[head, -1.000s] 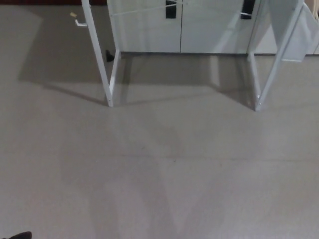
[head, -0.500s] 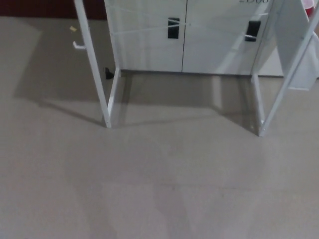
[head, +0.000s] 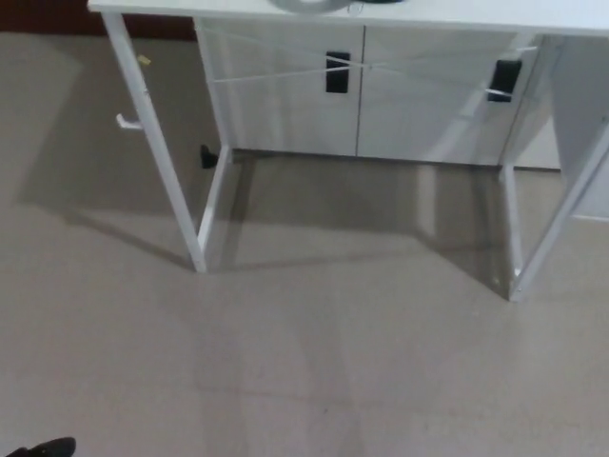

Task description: The robot walk towards a table in front and click the button on the base of the boilling pot using its left middle finger

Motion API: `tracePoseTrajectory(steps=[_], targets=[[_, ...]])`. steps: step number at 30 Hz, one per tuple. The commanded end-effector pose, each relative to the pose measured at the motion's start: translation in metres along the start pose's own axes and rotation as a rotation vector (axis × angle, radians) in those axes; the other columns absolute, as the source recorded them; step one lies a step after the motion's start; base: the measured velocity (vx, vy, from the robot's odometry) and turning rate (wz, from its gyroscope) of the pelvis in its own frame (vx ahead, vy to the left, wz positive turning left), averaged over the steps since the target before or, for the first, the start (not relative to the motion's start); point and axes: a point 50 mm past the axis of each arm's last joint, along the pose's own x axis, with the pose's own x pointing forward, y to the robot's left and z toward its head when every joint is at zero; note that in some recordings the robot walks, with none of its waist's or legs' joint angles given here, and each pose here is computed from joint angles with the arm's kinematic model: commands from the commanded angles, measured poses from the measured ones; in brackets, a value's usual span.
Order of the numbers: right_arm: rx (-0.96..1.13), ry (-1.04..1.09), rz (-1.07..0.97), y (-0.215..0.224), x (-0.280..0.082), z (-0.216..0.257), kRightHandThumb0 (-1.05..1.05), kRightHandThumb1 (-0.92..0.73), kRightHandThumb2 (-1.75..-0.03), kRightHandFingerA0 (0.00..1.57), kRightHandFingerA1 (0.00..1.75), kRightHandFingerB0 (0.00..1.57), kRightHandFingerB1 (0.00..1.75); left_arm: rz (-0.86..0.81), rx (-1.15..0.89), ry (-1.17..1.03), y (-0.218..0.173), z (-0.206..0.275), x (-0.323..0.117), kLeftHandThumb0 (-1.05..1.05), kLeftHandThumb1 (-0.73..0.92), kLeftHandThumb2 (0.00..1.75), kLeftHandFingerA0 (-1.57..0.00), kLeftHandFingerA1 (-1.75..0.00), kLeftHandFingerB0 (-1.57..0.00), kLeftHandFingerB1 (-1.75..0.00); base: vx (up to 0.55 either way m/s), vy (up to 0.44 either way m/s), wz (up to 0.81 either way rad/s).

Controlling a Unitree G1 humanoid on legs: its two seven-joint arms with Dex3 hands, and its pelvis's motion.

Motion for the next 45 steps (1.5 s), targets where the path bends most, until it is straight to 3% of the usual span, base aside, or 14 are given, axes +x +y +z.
tracePoseTrajectory(steps=[1, 45], targets=[[0.01, -0.024, 0.007, -0.001, 0.0, 0.002, -0.24, -0.62, -0.58, 0.73, 0.57, 0.53, 0.46, 0.003, 0.038, 0.003, 0.008, 0.002, -0.001, -0.16, 0.48, 0.54, -0.57, -0.44, -0.56, -0.38, 0.36, 0.24, 0.28], [-0.038, -0.027, 0.023, 0.006, 0.01, 0.012, -0.3, -0.61, -0.58, 0.74, 0.55, 0.55, 0.45, 0.008, 0.053, 0.003, 0.012, 0.01, 0.003, -0.15, 0.49, 0.55, -0.64, -0.44, -0.62, -0.4, 0.25, 0.004, 0.0]])
